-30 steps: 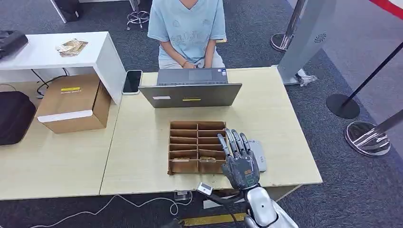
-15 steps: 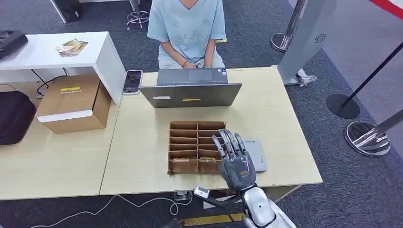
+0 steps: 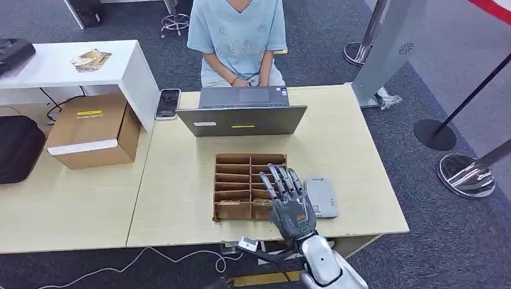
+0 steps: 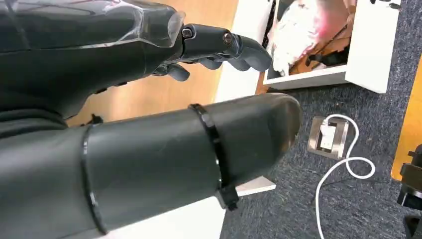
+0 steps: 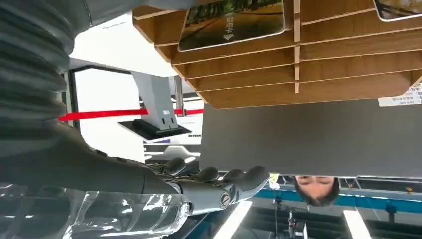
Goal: Pass the card to the sensor for recognition and then transmit it.
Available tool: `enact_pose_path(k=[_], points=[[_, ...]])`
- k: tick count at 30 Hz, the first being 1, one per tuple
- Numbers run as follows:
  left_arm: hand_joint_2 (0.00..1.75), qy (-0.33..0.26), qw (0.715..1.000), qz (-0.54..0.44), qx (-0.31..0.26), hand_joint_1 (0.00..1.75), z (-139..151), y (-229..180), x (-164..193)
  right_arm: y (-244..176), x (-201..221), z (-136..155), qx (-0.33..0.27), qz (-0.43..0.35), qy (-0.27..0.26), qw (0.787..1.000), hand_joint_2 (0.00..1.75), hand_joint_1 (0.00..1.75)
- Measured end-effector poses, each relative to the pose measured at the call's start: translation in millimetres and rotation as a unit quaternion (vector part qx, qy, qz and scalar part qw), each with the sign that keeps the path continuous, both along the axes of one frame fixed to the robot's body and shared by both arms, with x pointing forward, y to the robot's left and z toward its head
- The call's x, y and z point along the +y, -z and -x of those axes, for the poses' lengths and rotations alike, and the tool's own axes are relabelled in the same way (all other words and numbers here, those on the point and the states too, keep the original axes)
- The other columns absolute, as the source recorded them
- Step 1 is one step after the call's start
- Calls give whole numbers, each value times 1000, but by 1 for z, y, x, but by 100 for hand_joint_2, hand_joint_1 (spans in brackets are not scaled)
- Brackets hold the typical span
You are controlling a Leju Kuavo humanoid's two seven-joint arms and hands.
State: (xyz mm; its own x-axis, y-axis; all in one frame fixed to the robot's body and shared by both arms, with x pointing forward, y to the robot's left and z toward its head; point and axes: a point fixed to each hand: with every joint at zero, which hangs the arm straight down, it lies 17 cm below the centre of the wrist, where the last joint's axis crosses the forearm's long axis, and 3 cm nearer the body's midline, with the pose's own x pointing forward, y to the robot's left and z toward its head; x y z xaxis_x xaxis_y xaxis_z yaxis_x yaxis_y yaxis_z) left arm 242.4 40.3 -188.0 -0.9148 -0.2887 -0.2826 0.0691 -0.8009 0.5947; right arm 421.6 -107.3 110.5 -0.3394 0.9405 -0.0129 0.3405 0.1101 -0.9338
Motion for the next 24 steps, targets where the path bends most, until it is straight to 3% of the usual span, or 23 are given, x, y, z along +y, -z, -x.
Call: enact_pose_path(k=[1,3,4,11,24], points=[[0,0,1000,0,0,0,0,0,0,1,0,-1,2,1,1,1000,175,38],[0,0,1000,0,0,0,0,0,0,2,-1,-1,3,0,4,1000,175,59],[0,0,1000,0,0,0,0,0,0,2,-1,-1,4,0,4,1000,175,134],[0,2,1000,0,2,0,1,0,0,2,-3,-2,5,-1,10,1000,175,164],[0,7,1000,-1,-1,0,0,0,-1,3,-5,-2,7,-3,16,1000,175,168]])
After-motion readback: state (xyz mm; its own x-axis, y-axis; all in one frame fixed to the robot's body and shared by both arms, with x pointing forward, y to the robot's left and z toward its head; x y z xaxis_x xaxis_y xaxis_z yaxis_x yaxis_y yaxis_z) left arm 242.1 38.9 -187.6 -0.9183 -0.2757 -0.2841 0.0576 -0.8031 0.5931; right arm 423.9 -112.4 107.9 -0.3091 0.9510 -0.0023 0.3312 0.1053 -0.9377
